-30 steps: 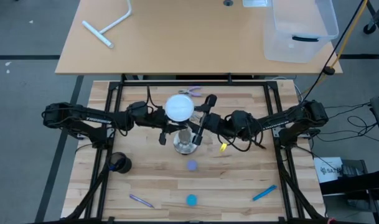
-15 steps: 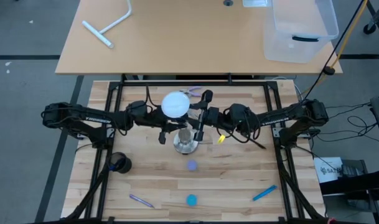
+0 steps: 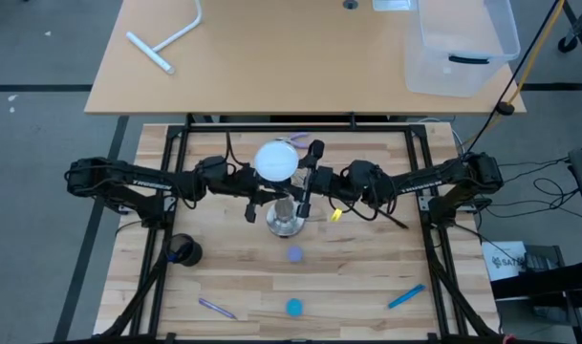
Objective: Screw lightbulb
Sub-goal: Remove the lightbulb from the silver lamp socket
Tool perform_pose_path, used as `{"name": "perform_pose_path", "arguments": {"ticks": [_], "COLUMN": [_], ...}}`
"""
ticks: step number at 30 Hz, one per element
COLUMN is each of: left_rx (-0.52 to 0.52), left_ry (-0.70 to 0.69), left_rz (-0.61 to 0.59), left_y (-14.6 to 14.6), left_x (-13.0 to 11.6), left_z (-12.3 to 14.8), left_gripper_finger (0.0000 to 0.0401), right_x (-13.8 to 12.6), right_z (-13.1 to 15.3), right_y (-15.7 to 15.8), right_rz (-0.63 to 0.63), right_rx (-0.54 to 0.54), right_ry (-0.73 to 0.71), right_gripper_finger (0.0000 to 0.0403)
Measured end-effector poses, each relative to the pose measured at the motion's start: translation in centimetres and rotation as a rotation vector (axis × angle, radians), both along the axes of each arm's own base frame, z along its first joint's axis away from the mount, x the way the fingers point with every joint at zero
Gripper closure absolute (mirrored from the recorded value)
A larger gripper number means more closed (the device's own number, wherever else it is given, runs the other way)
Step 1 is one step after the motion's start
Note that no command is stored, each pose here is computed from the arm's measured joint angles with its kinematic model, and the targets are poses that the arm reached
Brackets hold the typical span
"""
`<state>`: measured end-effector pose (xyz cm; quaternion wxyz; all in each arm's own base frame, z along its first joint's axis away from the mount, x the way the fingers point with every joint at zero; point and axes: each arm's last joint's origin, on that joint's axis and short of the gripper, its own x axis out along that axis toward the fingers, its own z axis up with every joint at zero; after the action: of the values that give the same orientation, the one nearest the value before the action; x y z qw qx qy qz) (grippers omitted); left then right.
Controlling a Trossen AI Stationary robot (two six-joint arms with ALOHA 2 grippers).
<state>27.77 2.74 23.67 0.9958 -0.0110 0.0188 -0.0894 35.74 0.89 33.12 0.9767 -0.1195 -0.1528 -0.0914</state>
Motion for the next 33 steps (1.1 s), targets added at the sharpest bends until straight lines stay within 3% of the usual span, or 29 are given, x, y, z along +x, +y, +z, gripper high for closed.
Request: {"name": "perform_pose_path", "arguments": {"ticks": [6,25,33], "left_rx": [-0.001,-0.002,-0.005], "left_ry": [0.002,0.006,0.006], "left_rz": [0.001,-0.106,-0.124], "left_y": [0.0,-0.2,-0.3], "left_x": [-0.1,-0.1,-0.1], "left_z": [0.0,0.0,0.0], "left_gripper_finger": [0.0326,0.0326,0.0326], "right_x": [0.4,0.2,-0.2], "right_z": [0.9,4.4,5.5], "right_y": [0.1,-0.6,-2.3], "right_rz": [0.002,0.059,0.198], "right_rx": [-0.011,-0.004,-0.021], "right_ry": [0.040,0.378,0.464], "right_gripper_finger": [0.0256,0.0256,0.0258]}}
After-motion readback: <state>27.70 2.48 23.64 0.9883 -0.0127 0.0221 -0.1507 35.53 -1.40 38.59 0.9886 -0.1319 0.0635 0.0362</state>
